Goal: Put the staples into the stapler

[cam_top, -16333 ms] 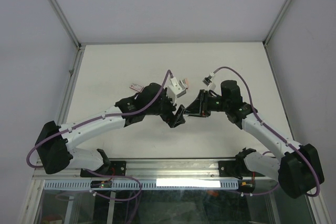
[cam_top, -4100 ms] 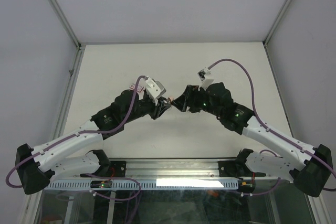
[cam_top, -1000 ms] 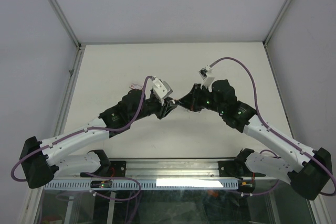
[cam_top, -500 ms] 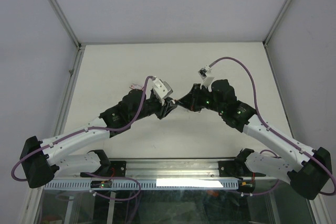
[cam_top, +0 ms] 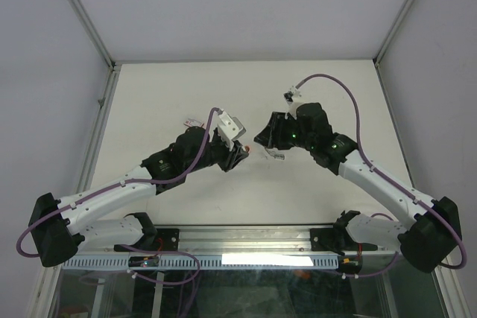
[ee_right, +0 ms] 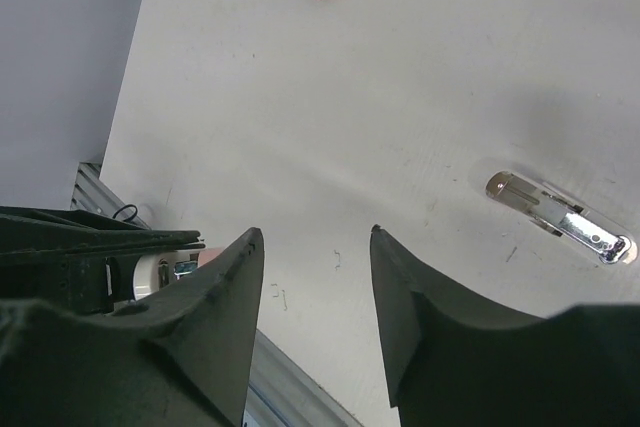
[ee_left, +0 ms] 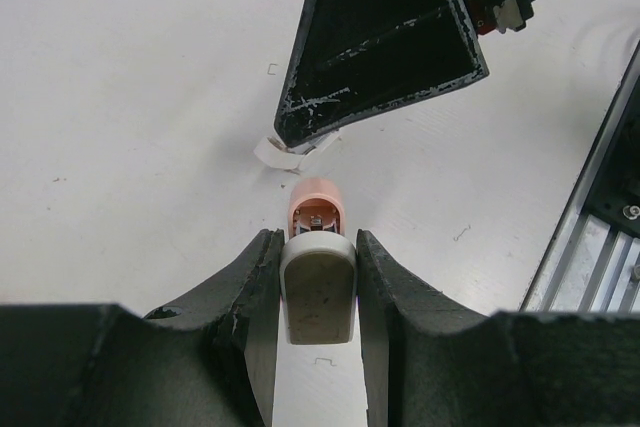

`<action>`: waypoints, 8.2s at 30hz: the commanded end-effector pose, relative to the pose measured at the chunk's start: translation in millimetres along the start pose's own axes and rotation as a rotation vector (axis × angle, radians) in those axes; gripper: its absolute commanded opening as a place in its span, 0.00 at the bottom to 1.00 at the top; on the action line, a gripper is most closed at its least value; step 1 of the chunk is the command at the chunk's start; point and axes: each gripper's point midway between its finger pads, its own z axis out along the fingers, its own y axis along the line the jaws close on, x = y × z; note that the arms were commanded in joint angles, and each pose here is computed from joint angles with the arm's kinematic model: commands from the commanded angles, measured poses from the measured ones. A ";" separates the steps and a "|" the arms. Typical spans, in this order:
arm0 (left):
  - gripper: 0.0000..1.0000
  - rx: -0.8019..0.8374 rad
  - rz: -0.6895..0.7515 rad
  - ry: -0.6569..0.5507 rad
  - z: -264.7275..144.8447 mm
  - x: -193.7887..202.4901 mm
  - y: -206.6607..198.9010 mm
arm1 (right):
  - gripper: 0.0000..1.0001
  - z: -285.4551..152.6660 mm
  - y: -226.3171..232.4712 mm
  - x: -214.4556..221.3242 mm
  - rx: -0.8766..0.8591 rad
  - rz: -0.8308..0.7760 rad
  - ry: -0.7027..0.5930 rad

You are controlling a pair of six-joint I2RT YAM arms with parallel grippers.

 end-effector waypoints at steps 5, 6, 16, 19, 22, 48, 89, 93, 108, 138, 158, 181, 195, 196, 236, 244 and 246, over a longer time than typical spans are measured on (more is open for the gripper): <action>0.00 0.024 -0.002 -0.085 -5.2 -29.5 -5.7 | 0.55 -10.3 38.9 -21.8 -0.113 0.048 -0.073; 0.00 0.024 -0.001 -0.086 -4.9 -30.0 -5.8 | 0.55 -10.9 41.2 -21.9 -0.123 0.065 -0.078; 0.00 0.019 0.000 -0.090 -6.2 -31.0 -4.8 | 0.56 -0.4 52.1 -3.3 -0.177 0.100 -0.005; 0.00 0.010 0.000 -0.093 -6.9 -31.4 -3.4 | 0.53 0.8 52.1 1.1 -0.181 0.113 0.010; 0.00 0.006 0.000 -0.096 -7.8 -32.1 -2.6 | 0.48 2.2 51.3 4.3 -0.181 0.124 0.020; 0.00 -0.025 0.004 -0.115 -13.4 -35.5 2.5 | 0.01 -2.3 65.9 2.8 -0.274 0.185 0.033; 0.47 -0.050 0.074 0.025 2.0 4.9 11.7 | 0.00 -80.7 -31.9 -66.0 0.152 -0.019 -0.225; 0.41 -0.026 0.064 0.021 2.6 3.1 7.0 | 0.00 -78.9 -32.7 -64.4 0.143 -0.001 -0.236; 0.70 -0.122 -0.363 -0.017 7.3 -2.5 8.2 | 0.15 -41.4 -30.8 -26.4 -0.006 0.021 -0.139; 0.57 -0.388 -0.577 0.378 33.2 177.2 85.9 | 0.41 -20.9 -45.2 -0.7 0.023 0.020 -0.100; 0.00 -0.268 -0.627 0.351 32.0 148.4 49.1 | 0.54 -14.6 -24.2 10.7 -0.116 0.005 -0.028; 0.00 0.247 -0.786 0.296 14.8 58.9 -35.5 | 0.76 4.7 -1.7 68.2 -0.277 -0.199 0.164; 0.00 0.267 -0.782 0.283 16.5 48.7 -36.9 | 0.45 -0.2 7.1 84.4 -0.360 -0.227 0.222; 0.00 0.268 -0.783 0.284 16.6 48.7 -37.0 | 0.43 -0.3 7.5 85.0 -0.364 -0.227 0.225; 0.99 -0.379 -0.492 -0.003 -50.3 -9.3 146.0 | 0.02 -55.4 -181.1 91.9 0.534 0.468 0.203; 0.99 -0.391 -0.489 -0.003 -52.1 -8.2 148.2 | 0.02 -44.7 -196.5 77.1 0.525 0.515 0.148; 0.99 -0.395 -0.488 -0.005 -52.6 -8.3 149.0 | 0.02 -41.5 -198.3 73.2 0.523 0.518 0.139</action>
